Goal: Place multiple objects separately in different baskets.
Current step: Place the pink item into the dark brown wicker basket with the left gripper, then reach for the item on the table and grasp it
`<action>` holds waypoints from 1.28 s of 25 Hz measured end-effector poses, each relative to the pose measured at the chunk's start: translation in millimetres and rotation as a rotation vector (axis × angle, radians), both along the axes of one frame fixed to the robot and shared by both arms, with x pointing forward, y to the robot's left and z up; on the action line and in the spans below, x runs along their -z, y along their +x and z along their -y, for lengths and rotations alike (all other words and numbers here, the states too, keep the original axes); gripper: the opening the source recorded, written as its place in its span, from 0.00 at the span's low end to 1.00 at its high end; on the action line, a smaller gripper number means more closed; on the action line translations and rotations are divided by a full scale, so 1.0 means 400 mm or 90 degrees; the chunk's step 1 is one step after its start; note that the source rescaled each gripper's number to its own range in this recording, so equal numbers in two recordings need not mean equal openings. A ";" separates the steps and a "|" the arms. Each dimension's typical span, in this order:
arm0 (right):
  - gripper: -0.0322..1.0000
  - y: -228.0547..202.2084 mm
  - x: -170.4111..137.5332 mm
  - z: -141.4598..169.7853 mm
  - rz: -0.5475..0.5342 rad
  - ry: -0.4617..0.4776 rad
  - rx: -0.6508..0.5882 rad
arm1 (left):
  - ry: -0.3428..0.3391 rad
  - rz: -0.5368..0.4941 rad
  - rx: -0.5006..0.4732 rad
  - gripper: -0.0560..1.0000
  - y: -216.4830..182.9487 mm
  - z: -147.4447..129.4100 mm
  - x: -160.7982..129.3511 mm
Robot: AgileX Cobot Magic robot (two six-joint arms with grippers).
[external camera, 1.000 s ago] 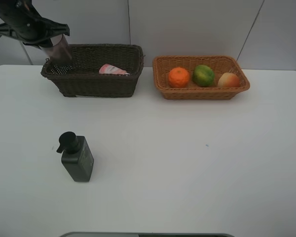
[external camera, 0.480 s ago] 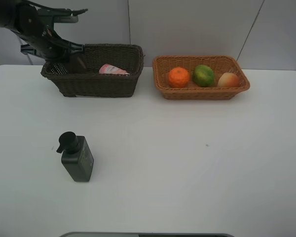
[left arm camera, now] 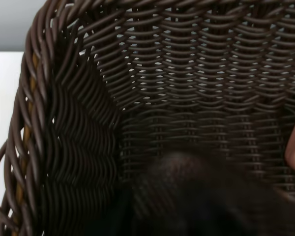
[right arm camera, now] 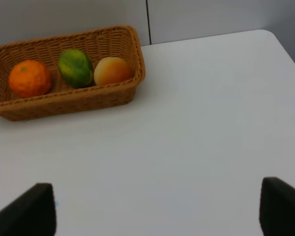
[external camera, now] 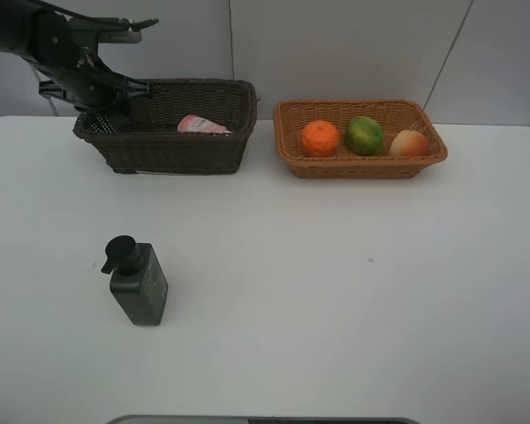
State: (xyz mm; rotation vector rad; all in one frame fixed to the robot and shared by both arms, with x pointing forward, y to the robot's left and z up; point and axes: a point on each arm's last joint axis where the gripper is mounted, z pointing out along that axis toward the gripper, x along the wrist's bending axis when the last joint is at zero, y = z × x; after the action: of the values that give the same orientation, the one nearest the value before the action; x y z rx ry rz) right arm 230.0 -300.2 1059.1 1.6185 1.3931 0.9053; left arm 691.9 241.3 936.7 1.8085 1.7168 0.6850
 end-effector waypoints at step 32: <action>0.80 0.000 0.000 0.000 0.000 0.000 0.000 | 0.012 -0.066 0.057 0.99 -0.268 0.102 -0.274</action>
State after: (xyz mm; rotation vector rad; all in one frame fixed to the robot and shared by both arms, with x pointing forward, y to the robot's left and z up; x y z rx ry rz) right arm 230.0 -300.2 1059.1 1.6185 1.3931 0.9053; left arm 584.6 200.5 1046.3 1.9512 1.6880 0.5813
